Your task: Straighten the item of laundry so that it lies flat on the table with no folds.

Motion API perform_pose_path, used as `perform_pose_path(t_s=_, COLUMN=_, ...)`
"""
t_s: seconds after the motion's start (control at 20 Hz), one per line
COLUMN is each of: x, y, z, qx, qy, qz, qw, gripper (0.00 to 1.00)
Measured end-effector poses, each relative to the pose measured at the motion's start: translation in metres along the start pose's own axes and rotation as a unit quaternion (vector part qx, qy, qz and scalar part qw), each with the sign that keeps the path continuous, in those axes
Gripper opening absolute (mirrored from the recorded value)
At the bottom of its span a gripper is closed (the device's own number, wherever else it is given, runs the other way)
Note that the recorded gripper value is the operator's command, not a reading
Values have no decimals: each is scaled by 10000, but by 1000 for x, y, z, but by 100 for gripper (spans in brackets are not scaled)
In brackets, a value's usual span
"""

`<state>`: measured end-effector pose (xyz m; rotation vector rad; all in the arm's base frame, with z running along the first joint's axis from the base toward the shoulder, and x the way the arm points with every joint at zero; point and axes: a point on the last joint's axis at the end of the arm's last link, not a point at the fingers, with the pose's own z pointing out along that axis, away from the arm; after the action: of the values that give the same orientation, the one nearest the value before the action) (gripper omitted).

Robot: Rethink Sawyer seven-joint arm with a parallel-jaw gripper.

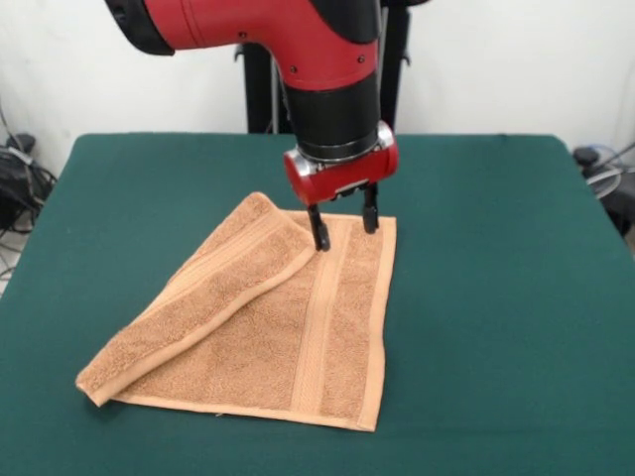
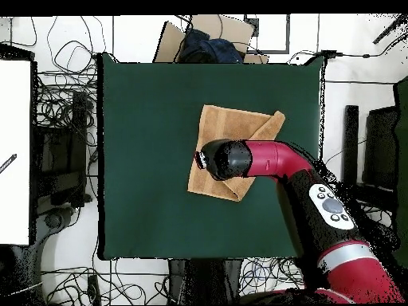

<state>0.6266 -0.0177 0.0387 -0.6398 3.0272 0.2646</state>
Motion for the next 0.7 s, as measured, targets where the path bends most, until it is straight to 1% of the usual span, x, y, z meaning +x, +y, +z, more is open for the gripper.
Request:
perform_pose_path(t_s=0.45, x=-2, y=-9, z=-30, qx=249, qy=-104, qz=-23, qw=9996, gripper=100)
perform_pose_path(t_s=0.7, x=3, y=-23, z=-41, qx=336, qy=-148, qz=67, qw=9993, gripper=100)
